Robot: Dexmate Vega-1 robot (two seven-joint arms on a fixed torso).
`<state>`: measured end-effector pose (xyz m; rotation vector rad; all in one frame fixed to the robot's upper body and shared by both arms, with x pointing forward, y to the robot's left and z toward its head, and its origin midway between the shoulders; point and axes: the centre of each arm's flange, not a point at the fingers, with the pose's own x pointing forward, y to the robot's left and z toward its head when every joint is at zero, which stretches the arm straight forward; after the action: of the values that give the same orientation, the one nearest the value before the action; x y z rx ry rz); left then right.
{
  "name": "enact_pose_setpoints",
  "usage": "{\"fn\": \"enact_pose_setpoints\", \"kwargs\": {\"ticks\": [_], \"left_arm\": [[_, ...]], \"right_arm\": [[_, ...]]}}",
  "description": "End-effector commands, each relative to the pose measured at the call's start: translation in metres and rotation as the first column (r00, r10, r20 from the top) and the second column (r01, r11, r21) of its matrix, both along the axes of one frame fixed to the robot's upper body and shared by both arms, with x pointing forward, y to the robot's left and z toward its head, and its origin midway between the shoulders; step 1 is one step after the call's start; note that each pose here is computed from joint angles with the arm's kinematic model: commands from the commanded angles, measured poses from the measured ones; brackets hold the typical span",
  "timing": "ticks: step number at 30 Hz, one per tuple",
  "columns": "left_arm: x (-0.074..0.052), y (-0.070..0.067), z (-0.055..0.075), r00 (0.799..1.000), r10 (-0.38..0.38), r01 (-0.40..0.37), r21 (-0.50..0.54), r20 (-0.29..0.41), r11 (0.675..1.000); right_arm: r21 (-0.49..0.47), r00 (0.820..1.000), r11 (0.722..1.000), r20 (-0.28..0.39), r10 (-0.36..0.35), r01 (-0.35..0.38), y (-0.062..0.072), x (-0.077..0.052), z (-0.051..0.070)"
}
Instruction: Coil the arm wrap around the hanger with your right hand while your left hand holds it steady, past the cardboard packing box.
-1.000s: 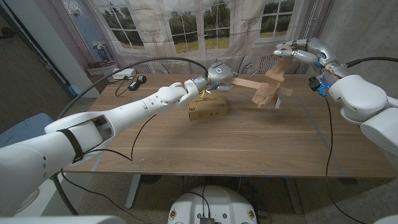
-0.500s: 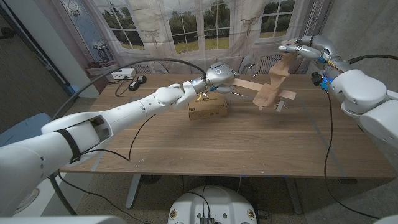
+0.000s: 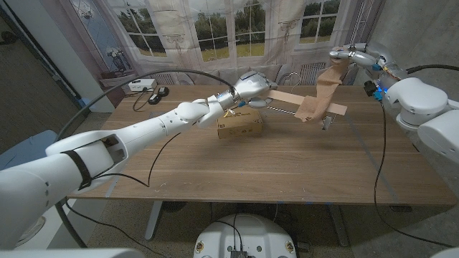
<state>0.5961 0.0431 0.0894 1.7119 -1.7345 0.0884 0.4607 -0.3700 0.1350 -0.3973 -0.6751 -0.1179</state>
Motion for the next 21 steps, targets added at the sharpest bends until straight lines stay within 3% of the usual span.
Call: {"fn": "enact_pose_setpoints", "kwargs": {"ticks": [1, 13, 21], "left_arm": [[-0.003, 0.009, 0.003, 0.997, -0.079, 0.081, -0.079, 0.025, 0.994], [-0.004, 0.018, 0.011, 0.983, -0.182, 0.172, -0.194, -0.033, 0.966], [-0.003, 0.022, 0.016, 0.980, -0.191, 0.171, -0.237, -0.063, 0.956]], "right_arm": [[0.060, 0.997, 0.998, -0.069, 0.015, -0.011, -0.022, 0.010, -0.013], [0.166, 0.991, 0.986, -0.130, 0.014, 0.008, -0.046, 0.016, -0.047], [0.241, 0.991, 0.970, -0.133, 0.028, 0.005, -0.058, 0.017, -0.074]]}}
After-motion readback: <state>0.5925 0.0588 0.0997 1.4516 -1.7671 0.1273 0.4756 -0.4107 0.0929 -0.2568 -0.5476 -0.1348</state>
